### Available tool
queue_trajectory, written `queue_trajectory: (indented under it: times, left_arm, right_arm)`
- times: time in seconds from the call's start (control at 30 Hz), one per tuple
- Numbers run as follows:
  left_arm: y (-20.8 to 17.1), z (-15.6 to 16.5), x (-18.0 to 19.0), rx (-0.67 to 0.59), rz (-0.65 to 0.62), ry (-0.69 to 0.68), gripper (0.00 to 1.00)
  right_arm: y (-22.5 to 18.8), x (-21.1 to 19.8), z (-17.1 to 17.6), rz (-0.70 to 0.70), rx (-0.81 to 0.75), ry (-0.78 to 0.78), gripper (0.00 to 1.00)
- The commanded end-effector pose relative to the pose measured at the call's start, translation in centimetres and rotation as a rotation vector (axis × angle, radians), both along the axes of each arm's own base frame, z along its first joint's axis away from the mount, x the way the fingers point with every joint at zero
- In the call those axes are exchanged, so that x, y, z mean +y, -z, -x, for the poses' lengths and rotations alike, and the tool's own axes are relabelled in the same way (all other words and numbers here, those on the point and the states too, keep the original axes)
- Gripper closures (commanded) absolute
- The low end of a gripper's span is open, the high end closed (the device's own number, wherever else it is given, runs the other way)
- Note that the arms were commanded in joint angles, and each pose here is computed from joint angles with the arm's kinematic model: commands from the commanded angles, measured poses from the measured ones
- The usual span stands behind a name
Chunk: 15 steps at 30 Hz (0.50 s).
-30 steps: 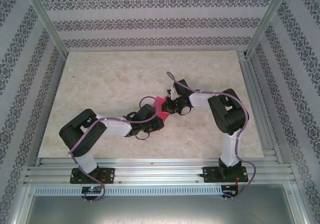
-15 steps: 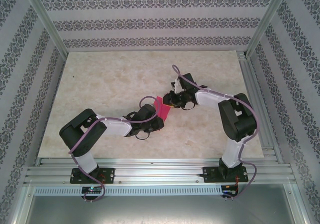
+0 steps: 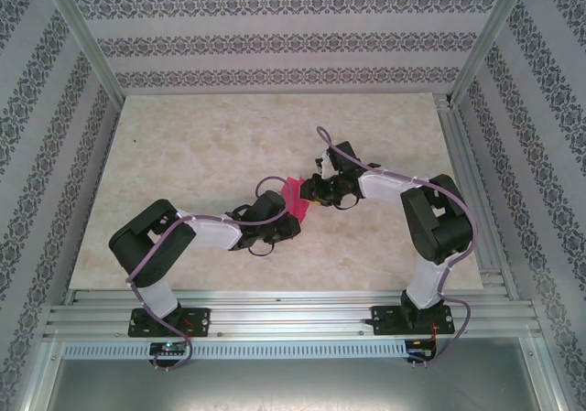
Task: Fold a paper plane with a square sheet of paper (pick it up from the middle)
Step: Fourth fold the wing at the center of the table.
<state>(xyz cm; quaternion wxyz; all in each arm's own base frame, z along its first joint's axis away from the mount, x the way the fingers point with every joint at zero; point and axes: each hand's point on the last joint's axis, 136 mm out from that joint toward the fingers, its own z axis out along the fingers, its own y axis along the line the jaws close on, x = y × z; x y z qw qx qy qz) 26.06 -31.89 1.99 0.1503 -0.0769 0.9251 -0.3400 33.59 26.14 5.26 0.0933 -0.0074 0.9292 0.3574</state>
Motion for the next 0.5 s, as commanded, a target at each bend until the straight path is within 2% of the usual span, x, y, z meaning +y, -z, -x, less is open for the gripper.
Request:
queue_trajectory:
  times: [0.0,0.1,0.47]
  left_arm:
    - [3.5,1.7,1.3,0.081,-0.091,0.033,0.78]
    - [3.6,1.8,1.3,0.083,-0.093,0.034,0.78]
    - [4.2,2.0,1.4,0.097,-0.102,0.042,0.79]
  right_arm:
    - [0.2,0.4,-0.9,-0.004,-0.012,-0.001,0.79]
    - [0.9,0.3,-1.6,0.016,-0.005,-0.004,0.9]
    - [3.3,-0.1,-3.1,0.045,0.014,-0.008,0.94]
